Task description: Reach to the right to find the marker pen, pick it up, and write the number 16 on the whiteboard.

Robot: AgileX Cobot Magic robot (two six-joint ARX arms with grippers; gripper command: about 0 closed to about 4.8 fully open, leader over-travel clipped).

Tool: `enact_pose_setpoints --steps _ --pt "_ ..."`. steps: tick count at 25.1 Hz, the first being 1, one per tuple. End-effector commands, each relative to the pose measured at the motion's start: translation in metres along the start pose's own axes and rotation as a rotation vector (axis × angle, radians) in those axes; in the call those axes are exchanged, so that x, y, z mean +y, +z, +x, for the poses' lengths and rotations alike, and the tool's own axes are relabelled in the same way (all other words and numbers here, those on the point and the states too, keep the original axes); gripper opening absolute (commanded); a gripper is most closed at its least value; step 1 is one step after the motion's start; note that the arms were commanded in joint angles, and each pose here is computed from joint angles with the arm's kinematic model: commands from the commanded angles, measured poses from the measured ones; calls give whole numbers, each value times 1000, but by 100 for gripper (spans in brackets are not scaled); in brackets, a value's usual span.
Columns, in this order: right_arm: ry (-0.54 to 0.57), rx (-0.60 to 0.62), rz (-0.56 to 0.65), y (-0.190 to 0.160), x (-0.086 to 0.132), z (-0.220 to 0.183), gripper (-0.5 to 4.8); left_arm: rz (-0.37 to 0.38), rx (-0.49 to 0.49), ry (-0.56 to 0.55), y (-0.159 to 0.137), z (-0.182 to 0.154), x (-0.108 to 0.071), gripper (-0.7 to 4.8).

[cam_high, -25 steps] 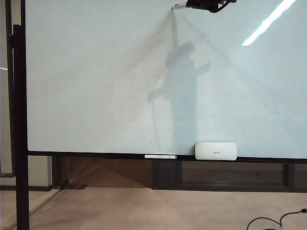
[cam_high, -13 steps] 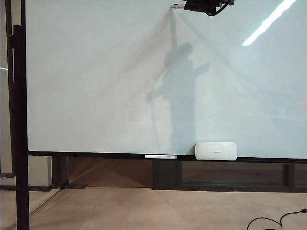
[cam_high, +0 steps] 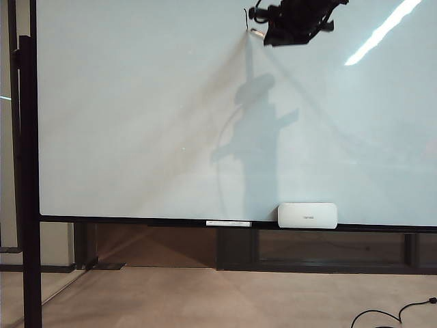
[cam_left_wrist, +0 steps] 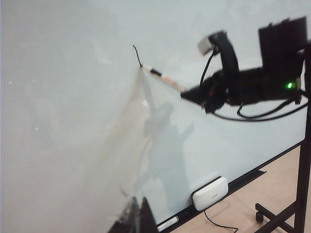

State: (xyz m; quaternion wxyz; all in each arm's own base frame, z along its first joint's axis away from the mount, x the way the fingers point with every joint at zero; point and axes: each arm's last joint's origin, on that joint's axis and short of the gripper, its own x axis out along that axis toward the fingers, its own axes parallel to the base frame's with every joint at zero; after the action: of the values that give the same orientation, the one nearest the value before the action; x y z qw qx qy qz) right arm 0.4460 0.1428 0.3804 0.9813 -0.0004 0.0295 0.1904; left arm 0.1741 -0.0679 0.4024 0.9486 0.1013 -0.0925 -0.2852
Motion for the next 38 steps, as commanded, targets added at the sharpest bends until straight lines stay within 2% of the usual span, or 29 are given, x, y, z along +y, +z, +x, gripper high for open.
enact_pose_setpoints --steps 1,11,20,31,38 --pt "-16 52 4 -8 0 3 -2 11 -22 6 3 -1 1 -5" --pt "-17 141 11 -29 -1 13 -2 10 -21 6 3 -1 1 -5" --pt "-7 138 12 -27 -1 12 -2 10 -20 6 3 -1 1 -5" --pt "74 58 62 31 6 -36 -2 8 -14 5 2 -1 1 -5" --pt "104 -32 -16 63 9 -66 -2 -2 -13 4 2 -1 1 -5"
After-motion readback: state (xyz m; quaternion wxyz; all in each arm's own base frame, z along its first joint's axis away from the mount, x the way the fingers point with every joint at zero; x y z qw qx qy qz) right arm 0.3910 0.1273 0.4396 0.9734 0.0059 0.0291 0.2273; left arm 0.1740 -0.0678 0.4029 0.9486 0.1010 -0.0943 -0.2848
